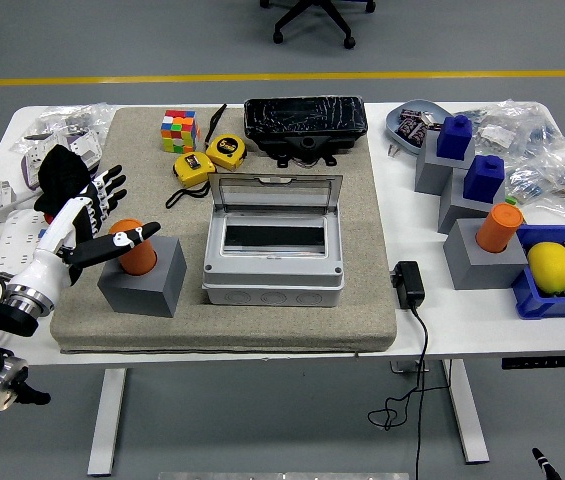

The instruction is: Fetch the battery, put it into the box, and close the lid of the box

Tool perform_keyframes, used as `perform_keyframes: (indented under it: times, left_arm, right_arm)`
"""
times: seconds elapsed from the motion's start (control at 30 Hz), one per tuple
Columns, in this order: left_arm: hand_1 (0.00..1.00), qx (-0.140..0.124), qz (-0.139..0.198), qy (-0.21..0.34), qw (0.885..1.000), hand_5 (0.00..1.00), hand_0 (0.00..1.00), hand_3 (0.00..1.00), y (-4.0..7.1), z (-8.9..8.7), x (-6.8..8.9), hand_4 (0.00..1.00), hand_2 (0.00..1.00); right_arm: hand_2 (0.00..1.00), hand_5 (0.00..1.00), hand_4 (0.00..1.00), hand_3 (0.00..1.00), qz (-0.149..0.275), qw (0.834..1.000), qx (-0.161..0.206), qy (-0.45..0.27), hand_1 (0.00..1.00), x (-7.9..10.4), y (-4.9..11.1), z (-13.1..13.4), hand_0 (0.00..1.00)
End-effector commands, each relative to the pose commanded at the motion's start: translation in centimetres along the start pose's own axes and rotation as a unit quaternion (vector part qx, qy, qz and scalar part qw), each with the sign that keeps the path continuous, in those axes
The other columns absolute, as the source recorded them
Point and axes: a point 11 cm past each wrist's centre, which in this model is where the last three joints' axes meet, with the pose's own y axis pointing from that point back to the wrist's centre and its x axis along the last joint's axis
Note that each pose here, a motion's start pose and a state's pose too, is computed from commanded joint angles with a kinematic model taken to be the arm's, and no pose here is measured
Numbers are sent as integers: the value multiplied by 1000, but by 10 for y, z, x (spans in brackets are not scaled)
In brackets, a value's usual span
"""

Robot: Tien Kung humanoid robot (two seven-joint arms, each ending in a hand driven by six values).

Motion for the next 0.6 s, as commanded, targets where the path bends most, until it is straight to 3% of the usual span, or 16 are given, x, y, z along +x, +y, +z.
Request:
perform_keyframes:
  times: [0.37, 0.6]
  left_arm:
    - [998, 12, -8, 21, 1000, 230, 998, 998, -1, -11, -9, 998, 998]
    - [998, 27, -20, -4, 999, 234, 998, 998, -2, -16, -17, 998, 998]
  right_arm:
    - [728, 998, 998, 766, 0, 1000, 0, -1, 745, -1, 0, 0, 854]
    - [727, 998, 998, 766, 2, 1000, -1, -2, 745, 0, 0, 0, 854]
